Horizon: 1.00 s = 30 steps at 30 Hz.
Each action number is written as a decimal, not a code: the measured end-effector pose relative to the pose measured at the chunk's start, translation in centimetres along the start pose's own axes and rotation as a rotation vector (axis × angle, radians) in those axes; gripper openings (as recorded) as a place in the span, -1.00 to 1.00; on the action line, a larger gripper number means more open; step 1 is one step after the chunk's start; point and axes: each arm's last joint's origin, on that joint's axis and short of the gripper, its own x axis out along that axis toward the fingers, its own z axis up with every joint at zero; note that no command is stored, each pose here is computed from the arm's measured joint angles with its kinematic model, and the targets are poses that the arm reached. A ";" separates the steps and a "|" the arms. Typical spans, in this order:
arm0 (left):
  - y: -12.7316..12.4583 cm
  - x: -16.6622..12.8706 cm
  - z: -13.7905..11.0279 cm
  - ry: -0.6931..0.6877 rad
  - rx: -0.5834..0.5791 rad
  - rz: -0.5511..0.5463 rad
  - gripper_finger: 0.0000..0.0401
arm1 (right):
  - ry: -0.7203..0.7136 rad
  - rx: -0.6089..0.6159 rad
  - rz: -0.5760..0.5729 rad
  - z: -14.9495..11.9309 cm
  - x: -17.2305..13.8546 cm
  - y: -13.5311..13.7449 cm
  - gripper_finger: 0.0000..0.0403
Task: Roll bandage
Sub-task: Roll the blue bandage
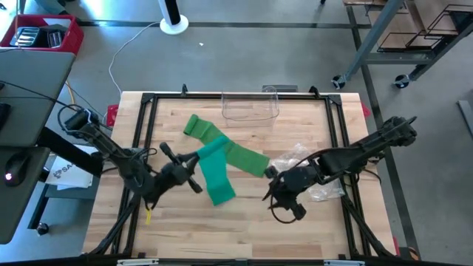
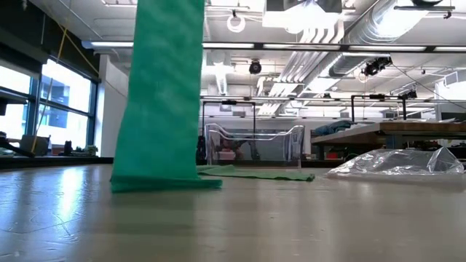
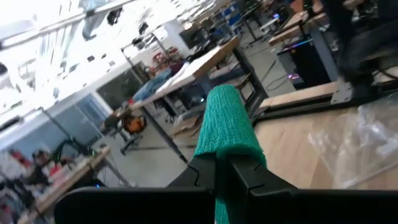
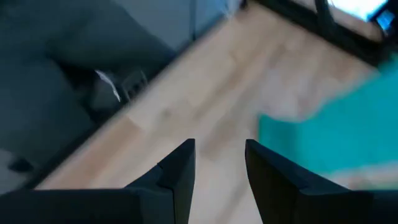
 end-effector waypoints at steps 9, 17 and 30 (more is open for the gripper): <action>1.6 -0.1 -7.9 0.051 -0.106 0.060 -1.00 | -0.136 0.122 -0.009 -5.5 7.3 -4.3 -0.34; 2.0 -0.2 -11.2 0.060 -0.190 0.072 -1.00 | -0.034 0.091 0.031 -7.2 15.7 -7.9 -0.34; 1.7 -0.6 -11.6 0.051 -0.246 0.053 -1.00 | 0.139 0.064 0.073 -9.1 21.9 -11.2 -0.34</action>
